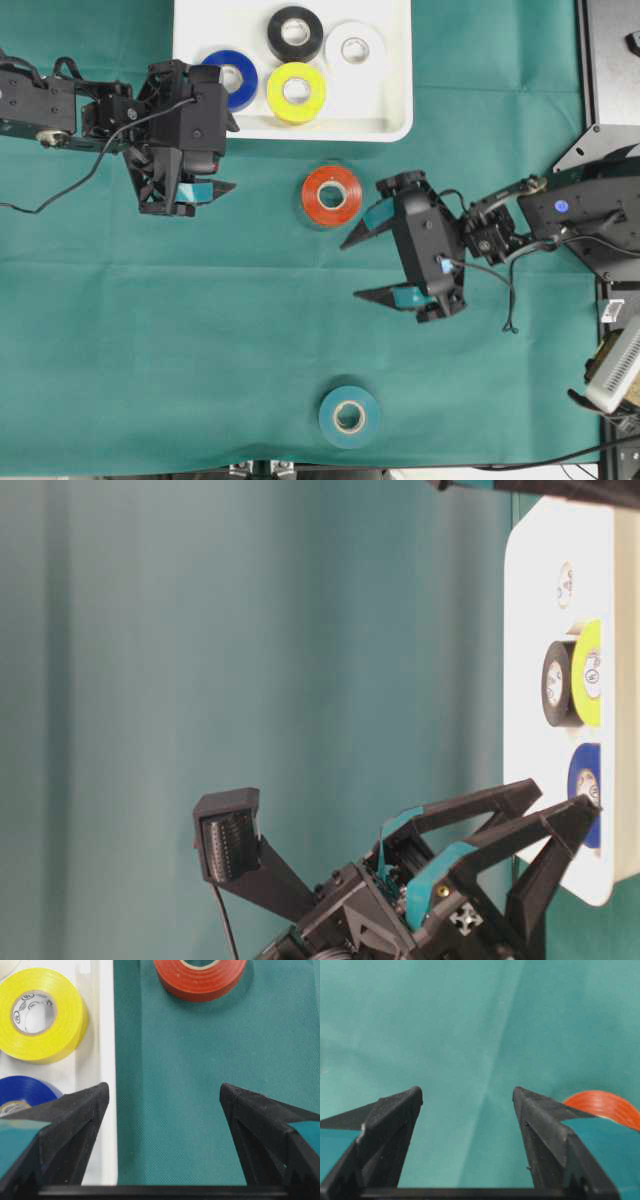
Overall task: Put the tape alternately from left to right into the white case.
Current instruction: 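Release the white tape and move the left gripper back over the red tape, then move the right gripper down to the teal tape roll and grasp it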
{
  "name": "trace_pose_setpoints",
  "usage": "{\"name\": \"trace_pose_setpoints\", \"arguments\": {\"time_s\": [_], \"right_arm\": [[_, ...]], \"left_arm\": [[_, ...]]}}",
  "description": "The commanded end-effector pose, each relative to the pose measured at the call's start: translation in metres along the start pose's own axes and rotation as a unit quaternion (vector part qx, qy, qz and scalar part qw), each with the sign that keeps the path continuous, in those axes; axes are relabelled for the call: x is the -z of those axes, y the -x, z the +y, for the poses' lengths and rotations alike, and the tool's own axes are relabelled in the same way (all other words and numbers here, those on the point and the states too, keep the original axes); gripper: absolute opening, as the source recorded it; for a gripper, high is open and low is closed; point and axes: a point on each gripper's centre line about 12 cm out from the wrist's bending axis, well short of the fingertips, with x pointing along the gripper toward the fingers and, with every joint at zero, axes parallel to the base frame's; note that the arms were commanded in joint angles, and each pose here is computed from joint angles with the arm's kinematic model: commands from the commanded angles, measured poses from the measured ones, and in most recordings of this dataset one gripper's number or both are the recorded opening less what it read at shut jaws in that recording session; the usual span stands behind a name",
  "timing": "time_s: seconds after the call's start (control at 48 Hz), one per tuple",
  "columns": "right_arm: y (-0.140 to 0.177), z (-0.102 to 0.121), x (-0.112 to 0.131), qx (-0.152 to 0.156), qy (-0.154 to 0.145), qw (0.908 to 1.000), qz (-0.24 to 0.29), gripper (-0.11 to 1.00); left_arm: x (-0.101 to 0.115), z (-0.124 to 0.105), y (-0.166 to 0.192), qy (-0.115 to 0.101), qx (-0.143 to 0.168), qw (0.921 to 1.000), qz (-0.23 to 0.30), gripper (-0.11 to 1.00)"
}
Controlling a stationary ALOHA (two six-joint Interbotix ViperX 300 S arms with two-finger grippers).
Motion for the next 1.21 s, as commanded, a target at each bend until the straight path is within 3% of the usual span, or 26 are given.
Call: {"name": "trace_pose_setpoints", "arguments": {"time_s": [0.0,0.729,0.959,1.188], "right_arm": [[0.002,0.009,-0.006,-0.013,0.006,0.9998,-0.011,0.76],[0.003,0.062,-0.004,-0.084,0.05,0.995,-0.019,0.76],[-0.016,0.071,-0.008,-0.095,0.053,0.9939,-0.014,0.76],[-0.044,0.102,-0.015,-0.114,0.074,0.9907,0.002,0.76]], "left_arm": [[-0.01,0.001,0.005,0.0,-0.002,0.9998,-0.018,0.66],[-0.01,0.001,0.005,0.0,-0.002,0.9998,-0.018,0.66],[-0.01,0.001,0.005,0.0,-0.002,0.9998,-0.018,0.66],[-0.01,0.001,0.005,0.0,-0.002,0.9998,-0.017,0.66]]}}
